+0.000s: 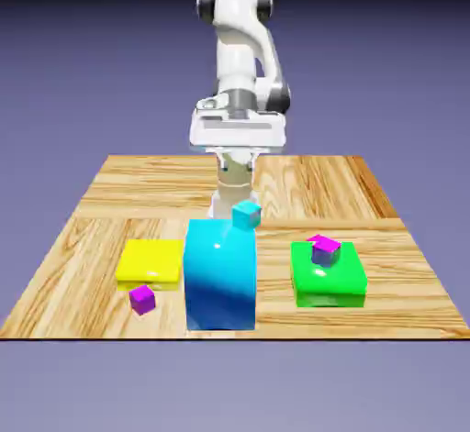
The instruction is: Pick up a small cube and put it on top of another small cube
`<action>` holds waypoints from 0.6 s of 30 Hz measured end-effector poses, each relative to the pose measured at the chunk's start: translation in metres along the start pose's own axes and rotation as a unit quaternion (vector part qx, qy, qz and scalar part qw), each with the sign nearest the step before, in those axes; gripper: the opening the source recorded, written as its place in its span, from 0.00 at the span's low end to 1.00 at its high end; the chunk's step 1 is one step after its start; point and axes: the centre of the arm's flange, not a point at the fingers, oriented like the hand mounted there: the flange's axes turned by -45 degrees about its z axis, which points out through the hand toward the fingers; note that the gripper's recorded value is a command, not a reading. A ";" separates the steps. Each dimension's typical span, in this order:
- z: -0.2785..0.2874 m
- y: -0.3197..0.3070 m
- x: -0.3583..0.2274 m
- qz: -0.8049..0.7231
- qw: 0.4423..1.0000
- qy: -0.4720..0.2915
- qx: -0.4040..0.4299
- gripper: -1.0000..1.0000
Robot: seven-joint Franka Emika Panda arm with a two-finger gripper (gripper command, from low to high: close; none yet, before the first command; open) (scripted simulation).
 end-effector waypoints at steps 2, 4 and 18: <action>0.020 0.019 0.007 0.034 0.998 -0.044 -0.001 0.50; 0.040 0.039 0.011 0.067 0.994 -0.087 -0.001 0.50; 0.164 0.181 -0.009 0.277 0.897 -0.345 0.008 0.50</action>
